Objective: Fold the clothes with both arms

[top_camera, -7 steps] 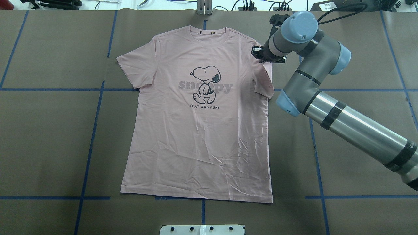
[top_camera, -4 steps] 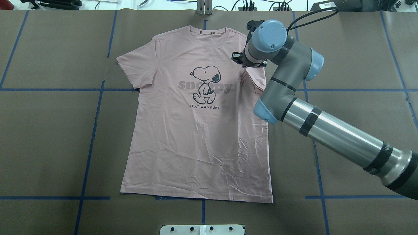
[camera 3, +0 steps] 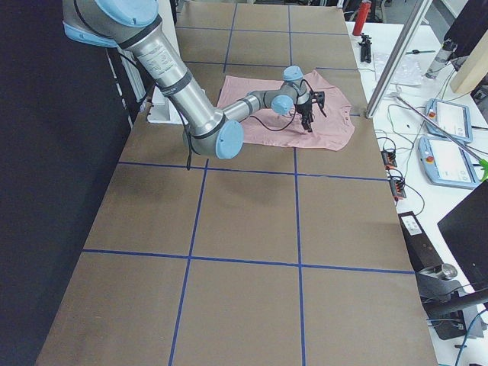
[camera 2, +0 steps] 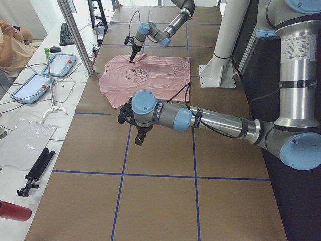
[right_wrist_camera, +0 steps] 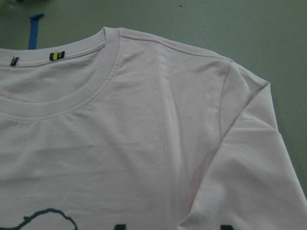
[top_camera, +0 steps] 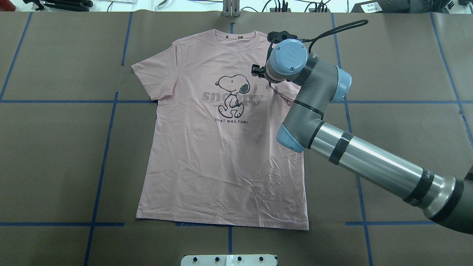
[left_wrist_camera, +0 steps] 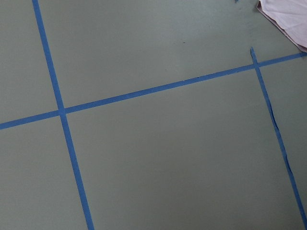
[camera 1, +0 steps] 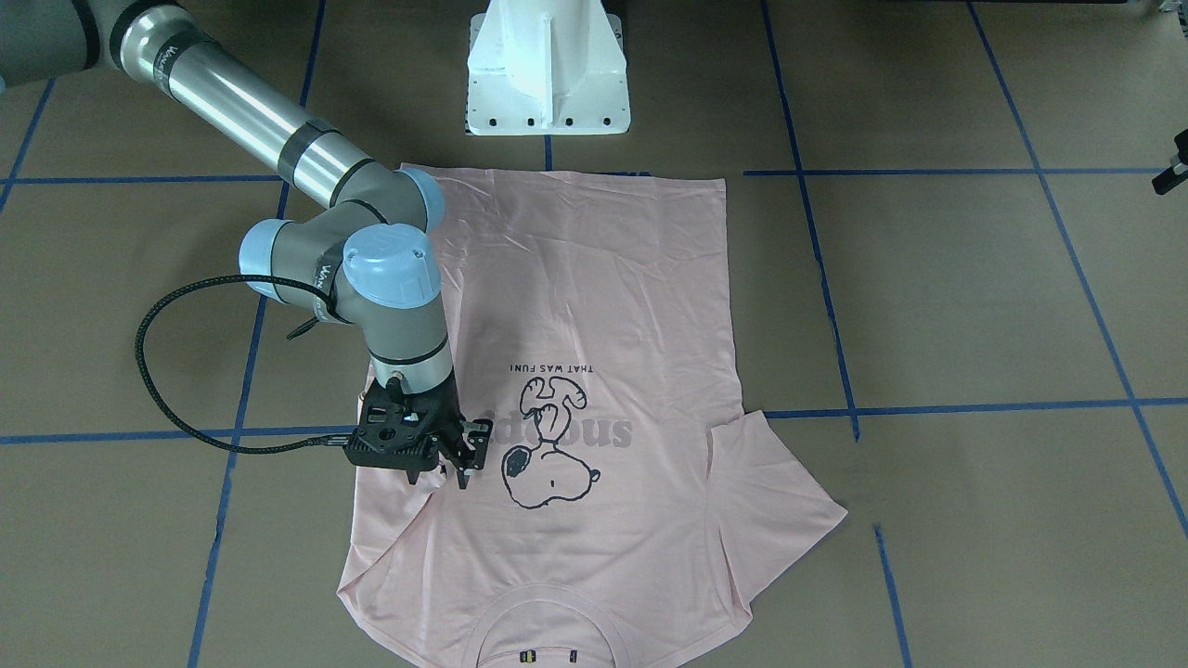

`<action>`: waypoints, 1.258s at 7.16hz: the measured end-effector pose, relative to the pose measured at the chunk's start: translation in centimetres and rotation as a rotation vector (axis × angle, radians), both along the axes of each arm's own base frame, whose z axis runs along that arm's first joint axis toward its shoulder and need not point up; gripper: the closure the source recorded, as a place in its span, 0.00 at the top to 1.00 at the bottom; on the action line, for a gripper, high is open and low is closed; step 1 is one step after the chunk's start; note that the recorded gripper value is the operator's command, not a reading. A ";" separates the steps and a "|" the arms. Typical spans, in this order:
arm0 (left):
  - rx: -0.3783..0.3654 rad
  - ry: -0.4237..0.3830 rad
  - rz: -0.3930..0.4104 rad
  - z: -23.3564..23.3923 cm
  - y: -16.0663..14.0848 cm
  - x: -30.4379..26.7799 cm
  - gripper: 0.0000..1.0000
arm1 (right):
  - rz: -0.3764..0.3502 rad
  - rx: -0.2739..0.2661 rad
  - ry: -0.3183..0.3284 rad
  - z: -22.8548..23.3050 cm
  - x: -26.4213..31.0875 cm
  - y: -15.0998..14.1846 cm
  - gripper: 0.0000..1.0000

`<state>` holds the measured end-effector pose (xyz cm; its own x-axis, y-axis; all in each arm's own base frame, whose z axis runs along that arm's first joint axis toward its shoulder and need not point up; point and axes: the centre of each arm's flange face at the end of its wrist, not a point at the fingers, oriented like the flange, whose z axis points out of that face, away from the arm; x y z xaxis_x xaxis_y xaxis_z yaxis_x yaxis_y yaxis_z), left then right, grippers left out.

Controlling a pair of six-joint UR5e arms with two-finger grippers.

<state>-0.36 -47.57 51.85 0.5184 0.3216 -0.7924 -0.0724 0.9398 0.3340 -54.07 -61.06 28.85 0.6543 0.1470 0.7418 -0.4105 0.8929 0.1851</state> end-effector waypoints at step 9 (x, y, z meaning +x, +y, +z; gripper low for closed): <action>0.059 -0.005 -0.282 -8.0 -22.0 35.7 0.74 | -0.061 0.039 -0.150 0.8 17.5 12.5 1.00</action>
